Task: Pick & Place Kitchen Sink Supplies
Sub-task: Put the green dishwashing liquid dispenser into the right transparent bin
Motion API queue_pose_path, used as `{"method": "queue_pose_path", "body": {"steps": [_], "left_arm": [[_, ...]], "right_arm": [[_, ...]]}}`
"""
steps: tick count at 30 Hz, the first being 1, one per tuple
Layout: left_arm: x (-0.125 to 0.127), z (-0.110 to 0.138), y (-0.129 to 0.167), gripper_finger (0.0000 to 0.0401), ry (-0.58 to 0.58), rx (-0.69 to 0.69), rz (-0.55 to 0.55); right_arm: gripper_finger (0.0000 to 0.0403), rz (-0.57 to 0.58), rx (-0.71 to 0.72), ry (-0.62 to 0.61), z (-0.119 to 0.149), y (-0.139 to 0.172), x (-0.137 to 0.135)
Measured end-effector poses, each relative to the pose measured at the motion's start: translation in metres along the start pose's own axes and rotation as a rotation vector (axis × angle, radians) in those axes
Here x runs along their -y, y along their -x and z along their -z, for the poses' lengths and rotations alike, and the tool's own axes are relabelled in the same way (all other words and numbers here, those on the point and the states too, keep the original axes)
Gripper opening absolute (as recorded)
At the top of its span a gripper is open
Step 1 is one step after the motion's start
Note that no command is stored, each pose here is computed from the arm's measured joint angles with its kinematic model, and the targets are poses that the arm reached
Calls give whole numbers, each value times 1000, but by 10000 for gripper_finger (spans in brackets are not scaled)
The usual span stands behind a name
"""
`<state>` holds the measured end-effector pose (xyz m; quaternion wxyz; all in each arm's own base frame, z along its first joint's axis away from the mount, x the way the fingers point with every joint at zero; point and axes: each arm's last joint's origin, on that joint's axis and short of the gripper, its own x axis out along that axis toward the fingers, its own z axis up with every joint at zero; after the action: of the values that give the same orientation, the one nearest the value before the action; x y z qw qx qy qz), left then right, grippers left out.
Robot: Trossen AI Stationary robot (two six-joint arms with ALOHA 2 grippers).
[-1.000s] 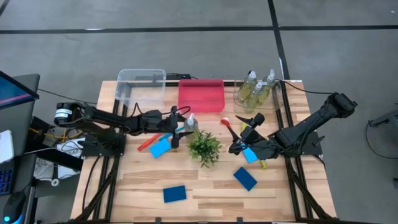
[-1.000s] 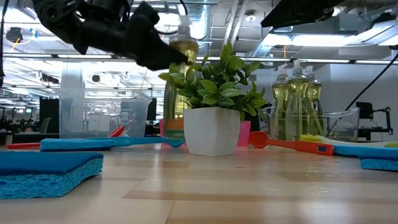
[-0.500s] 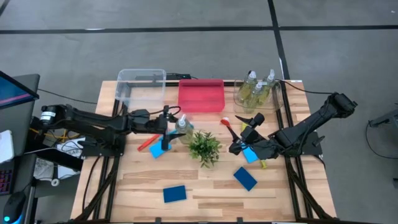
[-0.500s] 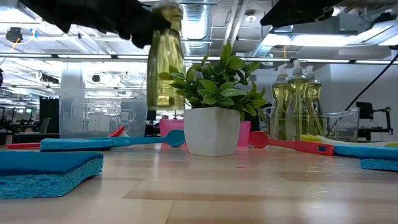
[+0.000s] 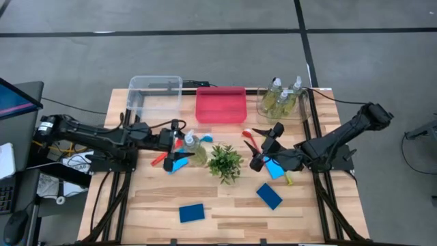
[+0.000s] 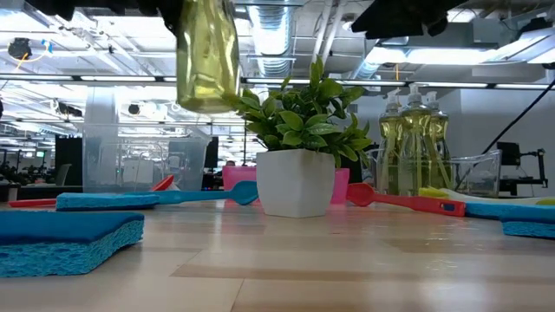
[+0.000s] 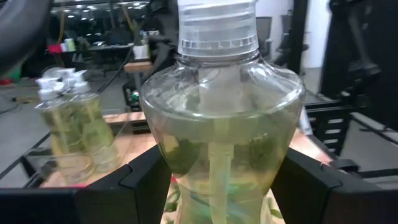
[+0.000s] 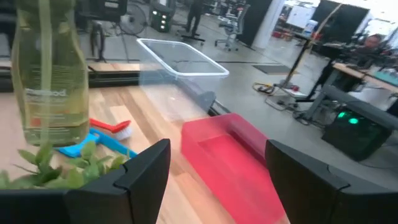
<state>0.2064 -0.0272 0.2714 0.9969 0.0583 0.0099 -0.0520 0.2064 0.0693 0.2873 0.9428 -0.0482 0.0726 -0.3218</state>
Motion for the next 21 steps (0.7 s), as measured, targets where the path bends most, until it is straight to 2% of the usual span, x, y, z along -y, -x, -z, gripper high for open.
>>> {"method": "queue_pose_path", "body": {"steps": [14, 21], "left_arm": [[16, -4, 3, 239, -1, 23, 79], [20, -5, 4, 239, -1, 29, 98]], "right_arm": [[256, -275, 115, -186, -18, -14, -5], [256, -483, 255, -160, -19, -26, -28]]}}
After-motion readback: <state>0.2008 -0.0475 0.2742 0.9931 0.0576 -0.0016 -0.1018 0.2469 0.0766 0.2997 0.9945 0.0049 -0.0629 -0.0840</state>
